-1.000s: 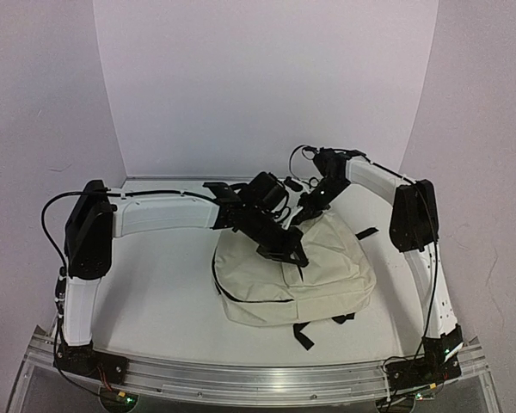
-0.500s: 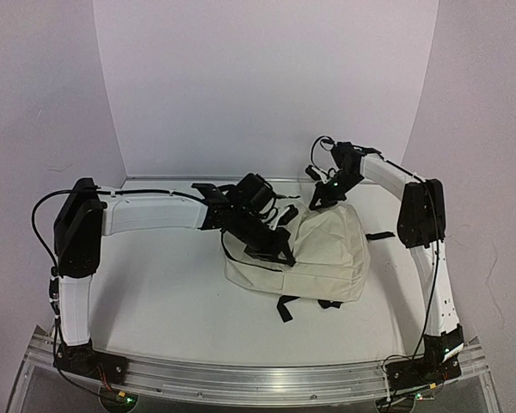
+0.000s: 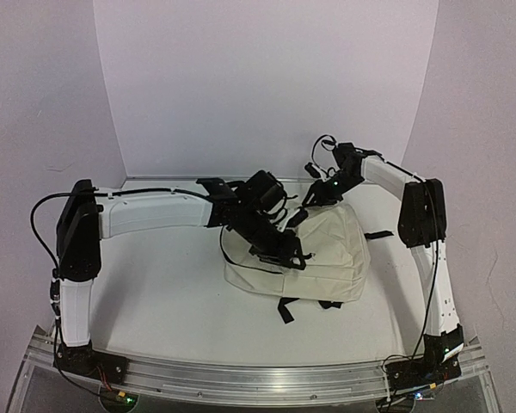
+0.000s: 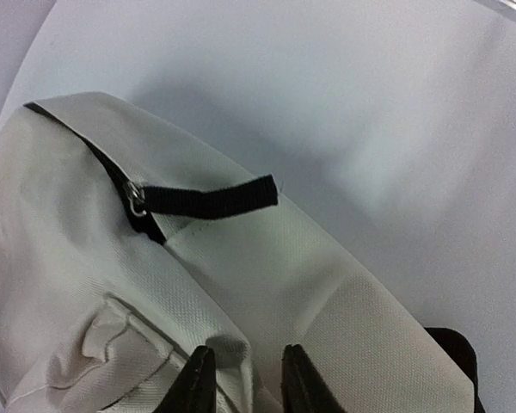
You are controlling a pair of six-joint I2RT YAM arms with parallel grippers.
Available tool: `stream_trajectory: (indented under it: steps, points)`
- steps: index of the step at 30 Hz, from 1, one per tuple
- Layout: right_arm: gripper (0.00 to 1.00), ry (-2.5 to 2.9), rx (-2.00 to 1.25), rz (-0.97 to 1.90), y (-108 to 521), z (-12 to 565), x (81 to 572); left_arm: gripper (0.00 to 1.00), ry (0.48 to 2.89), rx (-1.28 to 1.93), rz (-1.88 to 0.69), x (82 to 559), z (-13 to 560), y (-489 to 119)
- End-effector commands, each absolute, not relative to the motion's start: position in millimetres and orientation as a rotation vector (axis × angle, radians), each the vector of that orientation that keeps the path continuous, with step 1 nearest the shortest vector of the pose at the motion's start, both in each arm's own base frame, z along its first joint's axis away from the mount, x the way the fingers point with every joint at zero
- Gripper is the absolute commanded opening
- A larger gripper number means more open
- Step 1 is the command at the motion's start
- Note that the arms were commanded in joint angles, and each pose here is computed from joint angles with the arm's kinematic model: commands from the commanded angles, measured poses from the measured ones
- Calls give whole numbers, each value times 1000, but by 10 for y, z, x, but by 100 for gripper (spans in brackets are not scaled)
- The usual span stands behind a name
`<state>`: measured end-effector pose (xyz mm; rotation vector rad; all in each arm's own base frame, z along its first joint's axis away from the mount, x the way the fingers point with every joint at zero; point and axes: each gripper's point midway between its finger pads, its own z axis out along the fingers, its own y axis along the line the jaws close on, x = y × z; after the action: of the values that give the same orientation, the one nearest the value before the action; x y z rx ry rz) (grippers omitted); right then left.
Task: Pack the student bag
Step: Zip the student bag at the center of the board, then adjust the student bag at the center of the board.
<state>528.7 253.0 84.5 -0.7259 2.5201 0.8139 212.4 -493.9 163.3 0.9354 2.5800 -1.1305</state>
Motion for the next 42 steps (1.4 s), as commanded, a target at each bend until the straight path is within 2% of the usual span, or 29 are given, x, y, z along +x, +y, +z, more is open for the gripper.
stream_trajectory:
  steps: [1, 5, 10, 13, 17, 22, 26, 29, 31, 34, 37, 39, 40, 42]
  points:
    - [73, 2264, -727, 822, 2578, 2048, 5331, 55, 2492, 885, -1199, 2448, 2275, -4842]
    - [86, 2230, -715, 776, 2326, 2437, 5134, 74, 2460, 709, -1100, 3046, 2485, -4461]
    - [89, 2295, -750, 693, 2035, 2478, 4620, 98, 2508, 473, -889, 3839, 2391, -3868]
    - [89, 2408, -799, 643, 1860, 2198, 4190, 100, 2568, 384, -770, 4207, 2175, -3584]
    - [89, 2526, -893, 570, 1636, 1874, 3662, 100, 2579, 392, -710, 4480, 1994, -3521]
    - [88, 2644, -957, 511, 1428, 1539, 3175, 100, 2626, 424, -714, 4611, 1698, -3567]
    - [84, 2750, -973, 457, 1295, 1243, 3015, 100, 2702, 429, -774, 4516, 1423, -3633]
    - [82, 2793, -970, 443, 1267, 1120, 3012, 89, 2753, 411, -856, 4339, 1284, -3650]
    - [80, 2824, -959, 444, 1267, 1037, 3043, 74, 2748, 393, -937, 4228, 1310, -3680]
    - [72, 2853, -926, 485, 1325, 954, 3138, 44, 2749, 378, -992, 4080, 1336, -3702]
    - [60, 2851, -880, 572, 1454, 961, 3291, 19, 2734, 410, -1028, 3962, 1505, -3785]
    - [47, 2823, -869, 659, 1572, 1027, 3361, 6, 2693, 419, -1067, 3933, 1716, -3852]
    - [41, 2808, -869, 701, 1626, 1062, 3389, 1, 2667, 419, -1085, 3930, 1833, -3880]
    - [31, 2777, -883, 787, 1719, 1142, 3399, 0, 2591, 407, -1120, 3973, 2113, -3920]
